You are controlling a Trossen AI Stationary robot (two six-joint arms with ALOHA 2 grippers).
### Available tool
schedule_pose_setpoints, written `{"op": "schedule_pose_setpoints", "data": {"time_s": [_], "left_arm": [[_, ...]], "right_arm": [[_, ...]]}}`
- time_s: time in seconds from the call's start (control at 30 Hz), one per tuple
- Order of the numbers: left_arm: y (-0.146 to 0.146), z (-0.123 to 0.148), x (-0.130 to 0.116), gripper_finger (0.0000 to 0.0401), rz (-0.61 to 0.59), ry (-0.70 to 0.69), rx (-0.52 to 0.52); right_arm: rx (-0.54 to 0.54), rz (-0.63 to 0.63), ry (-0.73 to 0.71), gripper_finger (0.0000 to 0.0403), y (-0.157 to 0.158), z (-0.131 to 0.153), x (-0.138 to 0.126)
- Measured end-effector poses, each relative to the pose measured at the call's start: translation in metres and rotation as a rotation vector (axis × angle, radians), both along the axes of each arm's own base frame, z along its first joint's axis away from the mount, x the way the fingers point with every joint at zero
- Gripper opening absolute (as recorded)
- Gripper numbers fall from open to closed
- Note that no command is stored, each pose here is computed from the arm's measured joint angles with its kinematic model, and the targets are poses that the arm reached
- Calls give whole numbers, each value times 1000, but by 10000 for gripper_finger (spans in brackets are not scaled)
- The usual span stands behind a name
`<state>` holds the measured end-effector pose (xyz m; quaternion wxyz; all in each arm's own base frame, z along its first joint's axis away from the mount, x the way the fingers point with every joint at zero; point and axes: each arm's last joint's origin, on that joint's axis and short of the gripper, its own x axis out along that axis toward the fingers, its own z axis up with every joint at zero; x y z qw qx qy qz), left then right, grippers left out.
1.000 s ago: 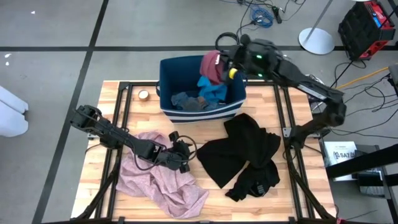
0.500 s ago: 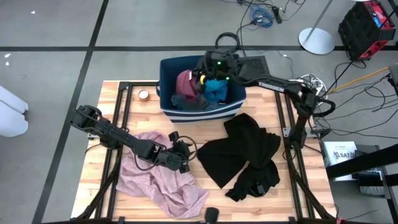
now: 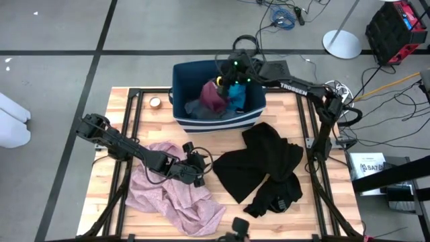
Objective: Sort clothes
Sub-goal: Put the maroon boxer shorts into the blue laundry bin, then put the pink polo shirt into the blue laundry bin
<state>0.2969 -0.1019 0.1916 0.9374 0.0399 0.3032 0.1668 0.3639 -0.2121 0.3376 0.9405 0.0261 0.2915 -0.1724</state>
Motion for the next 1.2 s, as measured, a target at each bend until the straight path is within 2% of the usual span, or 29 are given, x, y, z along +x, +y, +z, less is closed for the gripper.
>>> {"op": "schedule_pose_setpoints", "data": {"time_s": [0.13,0.23,0.33,0.47,0.7,0.83,0.9,1.0,1.2], "left_arm": [[0,0,0,151,0,-1,0],[0,0,0,151,0,-1,-1],[0,0,0,151,-2,-1,-2],[-1,0,0,151,-7,0,-6],[-1,0,0,151,-26,5,-23],[-1,0,1,151,-27,-2,-26],[-2,1,1,151,-28,-9,-28],[-2,2,2,151,-33,-17,-36],[-3,1,2,151,-60,-7,-62]], "right_arm": [[48,7,124,163,3,12,-12],[68,3,216,184,8,31,-25],[51,-50,342,191,15,47,-40],[101,-76,434,189,28,67,-61],[186,-53,544,179,85,90,-93],[143,-2,496,178,132,100,-105],[129,20,465,178,155,98,-112],[108,24,433,178,186,79,-125],[150,112,242,178,232,3,-136]]}}
